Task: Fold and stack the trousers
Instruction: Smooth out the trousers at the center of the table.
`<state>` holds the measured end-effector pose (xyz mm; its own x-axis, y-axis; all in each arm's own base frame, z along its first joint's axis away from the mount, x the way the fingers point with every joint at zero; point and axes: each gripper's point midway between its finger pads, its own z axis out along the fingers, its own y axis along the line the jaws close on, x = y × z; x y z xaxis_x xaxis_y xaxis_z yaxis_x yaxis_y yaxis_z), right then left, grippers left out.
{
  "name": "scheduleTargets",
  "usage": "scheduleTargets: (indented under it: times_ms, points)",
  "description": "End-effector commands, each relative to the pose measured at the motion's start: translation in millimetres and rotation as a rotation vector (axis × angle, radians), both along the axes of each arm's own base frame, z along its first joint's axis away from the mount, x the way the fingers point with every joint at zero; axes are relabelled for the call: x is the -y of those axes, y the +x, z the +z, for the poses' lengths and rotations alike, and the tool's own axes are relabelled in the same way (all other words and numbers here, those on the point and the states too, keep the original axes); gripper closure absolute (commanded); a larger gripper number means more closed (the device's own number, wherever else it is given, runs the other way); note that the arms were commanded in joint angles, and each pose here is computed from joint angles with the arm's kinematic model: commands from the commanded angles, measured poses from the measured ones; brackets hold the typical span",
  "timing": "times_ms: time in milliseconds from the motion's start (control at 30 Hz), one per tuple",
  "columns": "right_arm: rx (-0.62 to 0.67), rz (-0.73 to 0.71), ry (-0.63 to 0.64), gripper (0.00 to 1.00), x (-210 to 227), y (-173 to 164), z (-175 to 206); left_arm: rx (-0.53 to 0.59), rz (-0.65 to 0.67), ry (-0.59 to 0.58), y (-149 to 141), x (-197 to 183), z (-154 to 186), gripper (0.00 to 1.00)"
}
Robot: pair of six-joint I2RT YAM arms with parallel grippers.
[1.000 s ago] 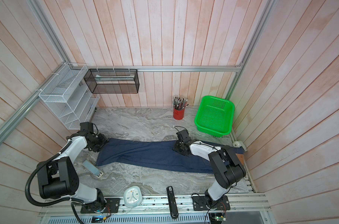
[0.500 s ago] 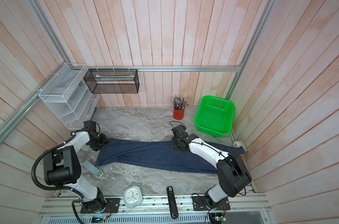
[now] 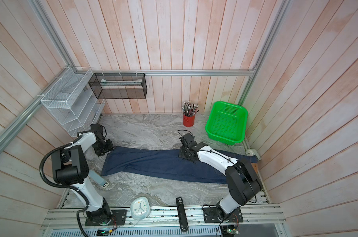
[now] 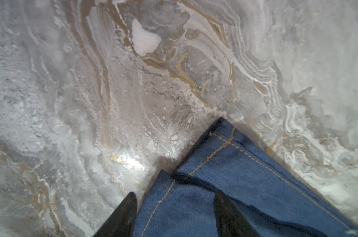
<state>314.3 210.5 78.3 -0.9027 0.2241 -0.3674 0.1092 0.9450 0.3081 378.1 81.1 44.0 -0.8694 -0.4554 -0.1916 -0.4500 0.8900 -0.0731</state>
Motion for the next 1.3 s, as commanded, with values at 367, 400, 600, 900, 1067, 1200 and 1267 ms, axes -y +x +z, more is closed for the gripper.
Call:
scheduleTargets:
  times_ms: [367,400,600,900,1067,1200,1267]
  points:
    - [-0.045,0.067,0.015,0.4,-20,-5,-23,-0.199,-0.1,-0.023,-20,6,-42,0.57]
    - [-0.047,0.065,0.012,0.4,-20,-5,-25,-0.188,-0.104,-0.03,-18,8,-41,0.66]
    - [-0.065,0.066,0.004,0.4,-20,-6,-35,-0.113,-0.103,0.002,-3,4,-18,1.0]
    - [-0.118,0.073,-0.046,0.4,-14,-11,-62,0.05,-0.105,0.199,26,-4,72,0.99]
    - [-0.146,0.072,-0.067,0.4,-9,-17,-77,0.125,-0.137,0.236,44,2,97,1.0]
    - [-0.178,0.082,-0.092,0.4,-6,-22,-89,0.085,-0.137,0.269,49,-4,87,0.97]
    - [-0.191,0.09,-0.095,0.4,-6,-25,-93,0.052,-0.136,0.294,50,-9,79,0.91]
